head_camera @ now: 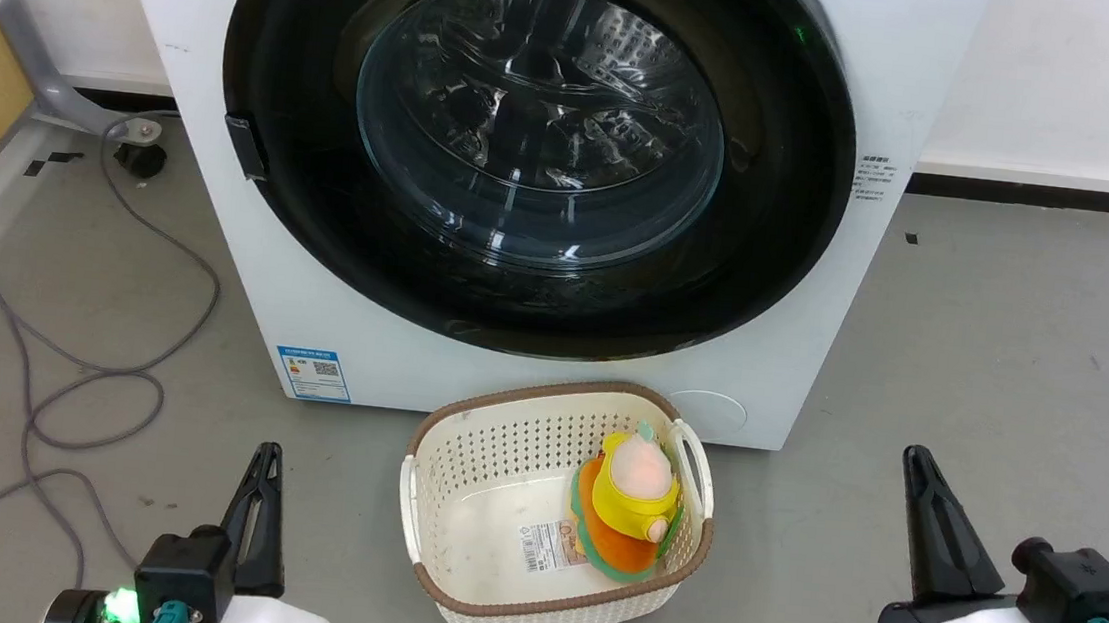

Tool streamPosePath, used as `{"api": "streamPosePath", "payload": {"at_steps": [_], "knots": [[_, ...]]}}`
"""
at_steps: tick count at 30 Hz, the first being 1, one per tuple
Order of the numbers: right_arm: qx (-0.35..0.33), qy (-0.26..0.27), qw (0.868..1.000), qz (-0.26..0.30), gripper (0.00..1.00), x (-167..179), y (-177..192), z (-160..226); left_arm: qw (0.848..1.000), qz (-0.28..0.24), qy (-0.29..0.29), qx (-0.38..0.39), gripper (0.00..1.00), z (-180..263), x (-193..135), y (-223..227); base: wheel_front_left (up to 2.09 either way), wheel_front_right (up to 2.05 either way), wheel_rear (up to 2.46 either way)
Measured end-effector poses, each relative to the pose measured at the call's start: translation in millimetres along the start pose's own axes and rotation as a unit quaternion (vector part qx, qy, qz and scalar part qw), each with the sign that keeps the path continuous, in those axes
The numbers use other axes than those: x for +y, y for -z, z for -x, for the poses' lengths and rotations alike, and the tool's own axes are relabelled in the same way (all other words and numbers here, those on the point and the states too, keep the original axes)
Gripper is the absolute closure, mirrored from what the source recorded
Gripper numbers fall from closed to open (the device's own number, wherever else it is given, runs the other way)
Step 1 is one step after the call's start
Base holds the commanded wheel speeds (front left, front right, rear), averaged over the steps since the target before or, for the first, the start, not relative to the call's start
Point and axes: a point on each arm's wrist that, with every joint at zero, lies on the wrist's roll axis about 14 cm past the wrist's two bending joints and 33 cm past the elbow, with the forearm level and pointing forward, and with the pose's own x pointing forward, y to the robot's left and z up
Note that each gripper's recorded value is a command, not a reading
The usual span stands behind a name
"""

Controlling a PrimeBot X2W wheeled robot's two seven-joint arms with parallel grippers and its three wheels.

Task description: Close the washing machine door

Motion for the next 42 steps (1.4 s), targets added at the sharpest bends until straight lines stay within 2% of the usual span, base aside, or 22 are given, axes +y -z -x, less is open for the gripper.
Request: {"api": "streamPosePath", "payload": {"at_steps": [42], "knots": [[0.025,-0.008,0.999,0.032,1.0,3.4,-0.6,-0.8,1.0,-0.002,0.013,0.024,1.0,-3.3,-2.8,0.6,0.0,0.0,0.0]]}}
